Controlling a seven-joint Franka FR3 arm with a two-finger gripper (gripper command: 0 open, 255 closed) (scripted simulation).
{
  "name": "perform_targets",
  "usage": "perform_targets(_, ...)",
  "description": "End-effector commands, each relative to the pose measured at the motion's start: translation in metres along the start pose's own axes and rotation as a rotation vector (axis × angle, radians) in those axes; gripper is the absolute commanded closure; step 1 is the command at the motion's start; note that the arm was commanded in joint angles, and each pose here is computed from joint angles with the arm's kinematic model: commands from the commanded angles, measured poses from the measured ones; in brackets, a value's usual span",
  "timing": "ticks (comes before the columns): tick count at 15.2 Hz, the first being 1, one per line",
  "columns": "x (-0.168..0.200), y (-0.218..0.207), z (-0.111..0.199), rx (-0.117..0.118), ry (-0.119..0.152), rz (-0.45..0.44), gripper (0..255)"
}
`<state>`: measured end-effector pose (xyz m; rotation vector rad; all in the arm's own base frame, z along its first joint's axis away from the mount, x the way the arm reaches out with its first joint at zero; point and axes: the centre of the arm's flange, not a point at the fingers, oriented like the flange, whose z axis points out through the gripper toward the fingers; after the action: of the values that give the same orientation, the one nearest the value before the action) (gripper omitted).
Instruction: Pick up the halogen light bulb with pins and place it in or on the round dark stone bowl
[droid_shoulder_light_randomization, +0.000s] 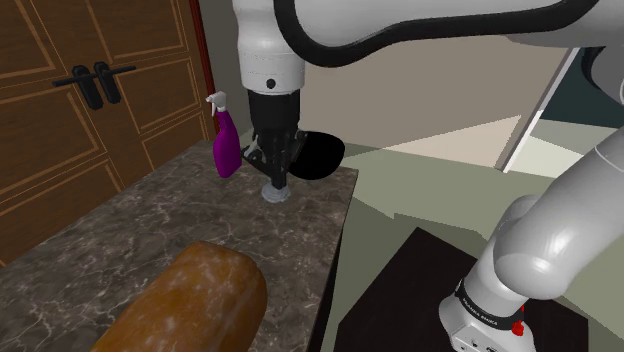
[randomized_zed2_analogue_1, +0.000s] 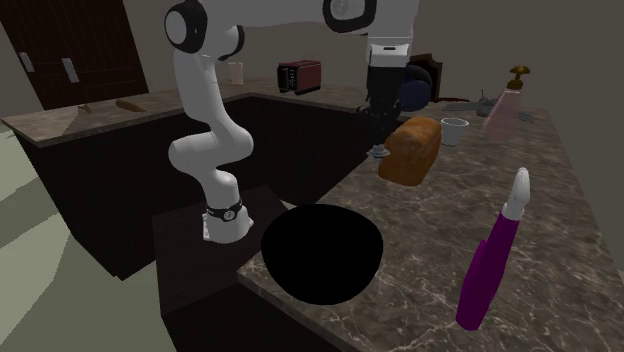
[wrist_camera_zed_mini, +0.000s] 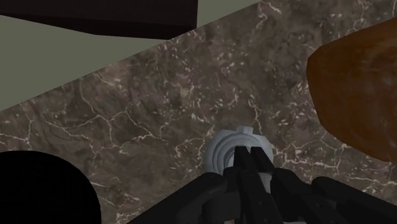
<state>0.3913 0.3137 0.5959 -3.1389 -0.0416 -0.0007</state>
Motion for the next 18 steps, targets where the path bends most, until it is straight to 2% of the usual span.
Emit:
perform_targets(1, -0.001, 0.001, -0.012, 0.000, 0.000, 0.000, 255)
perform_targets(9, -0.001, 0.001, -0.050, 0.000, 0.000, 0.000, 255)
perform_targets(17, 0.049, 0.094, -0.053, 0.000, 0.000, 0.000, 255)
perform_targets(18, 0.046, 0.080, -0.052, 0.000, 0.000, 0.001, 255)
